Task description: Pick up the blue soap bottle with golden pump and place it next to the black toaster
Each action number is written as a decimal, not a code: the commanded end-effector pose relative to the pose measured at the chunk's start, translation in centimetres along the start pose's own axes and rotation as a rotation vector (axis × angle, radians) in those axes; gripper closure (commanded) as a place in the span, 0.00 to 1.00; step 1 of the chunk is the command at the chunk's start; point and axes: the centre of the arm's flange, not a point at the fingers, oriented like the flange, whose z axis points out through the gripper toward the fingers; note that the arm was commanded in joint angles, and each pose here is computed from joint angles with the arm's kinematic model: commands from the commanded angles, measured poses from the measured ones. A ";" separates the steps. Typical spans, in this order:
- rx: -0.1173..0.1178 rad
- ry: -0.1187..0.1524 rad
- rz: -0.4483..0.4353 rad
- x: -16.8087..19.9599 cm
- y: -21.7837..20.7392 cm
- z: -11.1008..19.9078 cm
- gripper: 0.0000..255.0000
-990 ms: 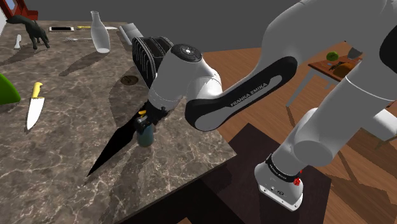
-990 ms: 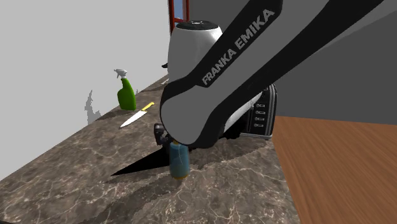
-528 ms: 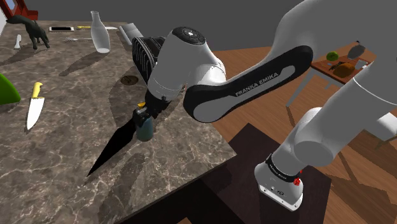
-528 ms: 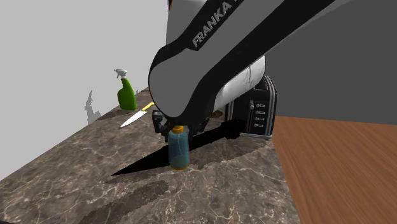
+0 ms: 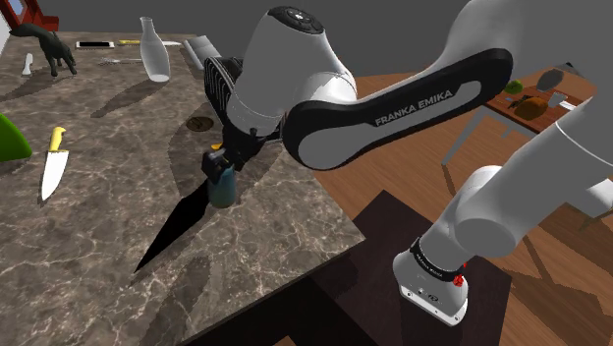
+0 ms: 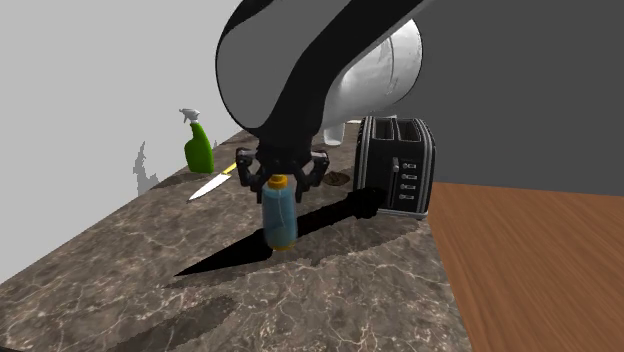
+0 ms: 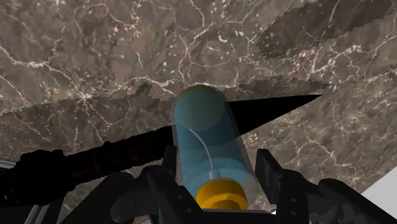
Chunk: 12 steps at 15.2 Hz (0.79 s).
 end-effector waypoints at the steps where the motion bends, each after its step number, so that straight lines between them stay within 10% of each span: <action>1: 0.000 0.000 0.000 0.4 0.0 -1.0 1.00; 12: 0.000 0.000 0.000 2.3 -0.6 -6.5 1.00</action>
